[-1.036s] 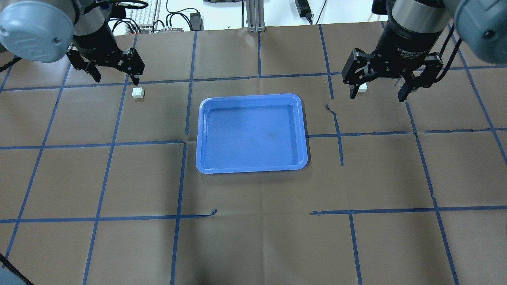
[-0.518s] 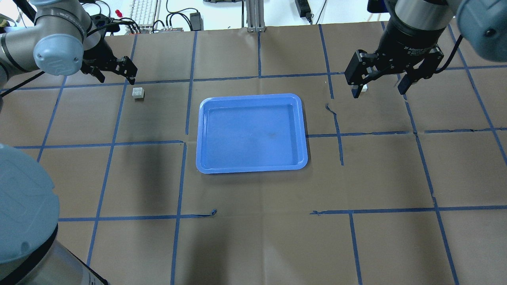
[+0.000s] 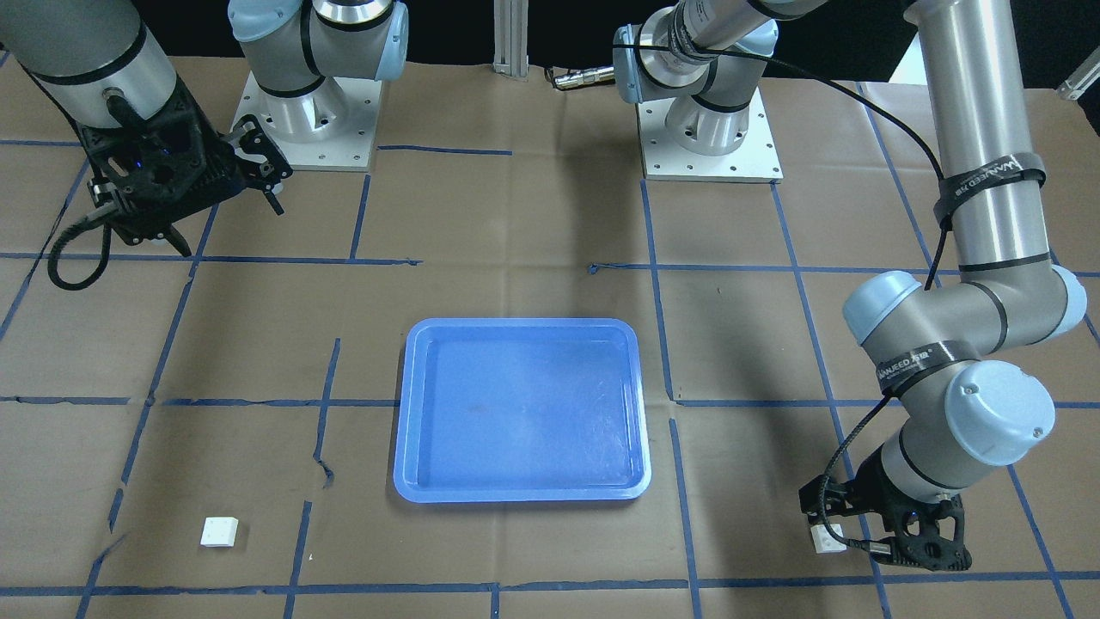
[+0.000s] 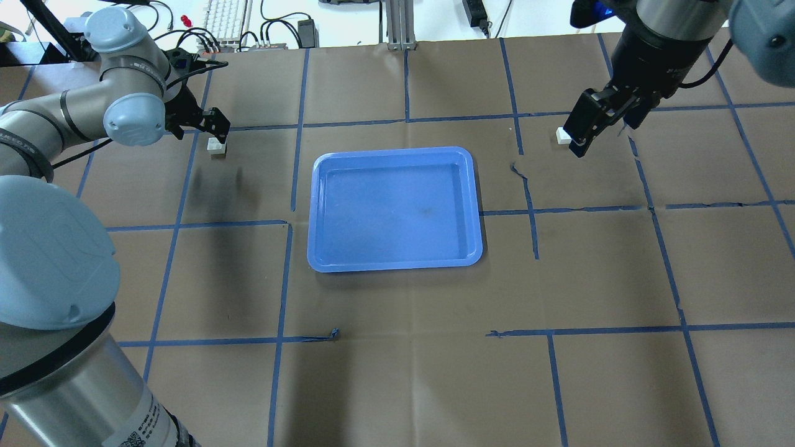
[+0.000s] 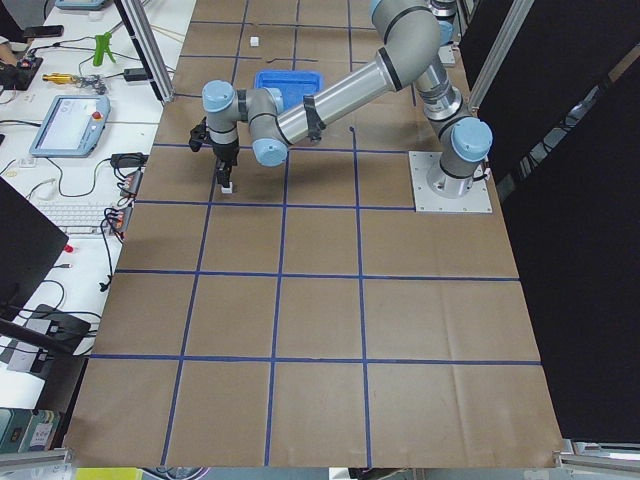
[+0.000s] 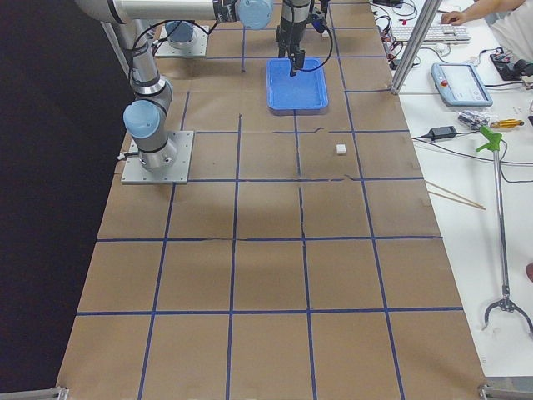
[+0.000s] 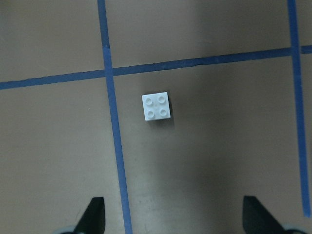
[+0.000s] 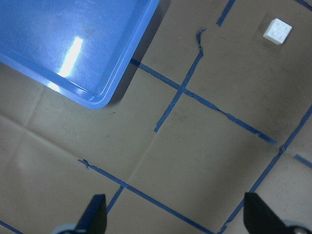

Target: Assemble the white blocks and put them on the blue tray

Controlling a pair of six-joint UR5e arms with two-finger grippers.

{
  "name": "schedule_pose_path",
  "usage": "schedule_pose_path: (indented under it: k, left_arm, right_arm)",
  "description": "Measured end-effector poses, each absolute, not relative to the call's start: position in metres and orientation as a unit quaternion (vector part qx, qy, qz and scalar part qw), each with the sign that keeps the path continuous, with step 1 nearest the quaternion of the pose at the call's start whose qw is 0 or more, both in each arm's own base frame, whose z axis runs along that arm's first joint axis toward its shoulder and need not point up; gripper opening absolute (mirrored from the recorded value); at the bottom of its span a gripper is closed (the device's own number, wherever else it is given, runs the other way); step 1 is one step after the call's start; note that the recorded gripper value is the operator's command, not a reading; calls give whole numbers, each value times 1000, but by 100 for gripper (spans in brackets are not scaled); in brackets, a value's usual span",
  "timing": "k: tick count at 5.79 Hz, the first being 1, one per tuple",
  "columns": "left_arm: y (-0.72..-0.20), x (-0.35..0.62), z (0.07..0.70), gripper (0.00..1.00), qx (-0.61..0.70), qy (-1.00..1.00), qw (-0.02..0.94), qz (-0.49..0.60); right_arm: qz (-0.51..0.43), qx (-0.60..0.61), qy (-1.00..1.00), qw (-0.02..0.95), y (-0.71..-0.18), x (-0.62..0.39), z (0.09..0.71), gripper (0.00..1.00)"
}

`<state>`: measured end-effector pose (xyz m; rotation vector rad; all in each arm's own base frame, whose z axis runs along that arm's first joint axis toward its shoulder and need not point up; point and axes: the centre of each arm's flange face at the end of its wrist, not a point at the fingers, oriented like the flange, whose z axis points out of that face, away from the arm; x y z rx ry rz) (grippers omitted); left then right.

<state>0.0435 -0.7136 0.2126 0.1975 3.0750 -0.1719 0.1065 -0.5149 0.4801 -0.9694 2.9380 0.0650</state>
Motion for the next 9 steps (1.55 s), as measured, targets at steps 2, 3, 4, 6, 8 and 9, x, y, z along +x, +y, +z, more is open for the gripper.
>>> schedule_pose_path:
  k: [2, 3, 4, 6, 8, 9]
  left_arm:
    - [-716, 43, 198, 81, 65, 996, 22, -55]
    - [-716, 43, 195, 78, 65, 996, 22, -55]
    - [-718, 44, 192, 76, 66, 996, 22, -56]
    - [-725, 46, 175, 22, 66, 996, 22, -52]
    - [-727, 46, 178, 5, 66, 996, 25, -58]
    - [-726, 44, 186, 5, 68, 996, 26, -60]
  right_arm:
    - [-7, -510, 860, 11, -546, 103, 463, 100]
    - [-21, -610, 792, 0, -567, 96, 454, 100]
    - [-32, -686, 727, -1, -595, 73, 445, 100]
    - [-69, -738, 671, 35, -651, 5, 418, 100]
    - [-123, -719, 676, 104, -682, -31, 368, 100]
    - [-153, -701, 681, 146, -695, -51, 329, 100]
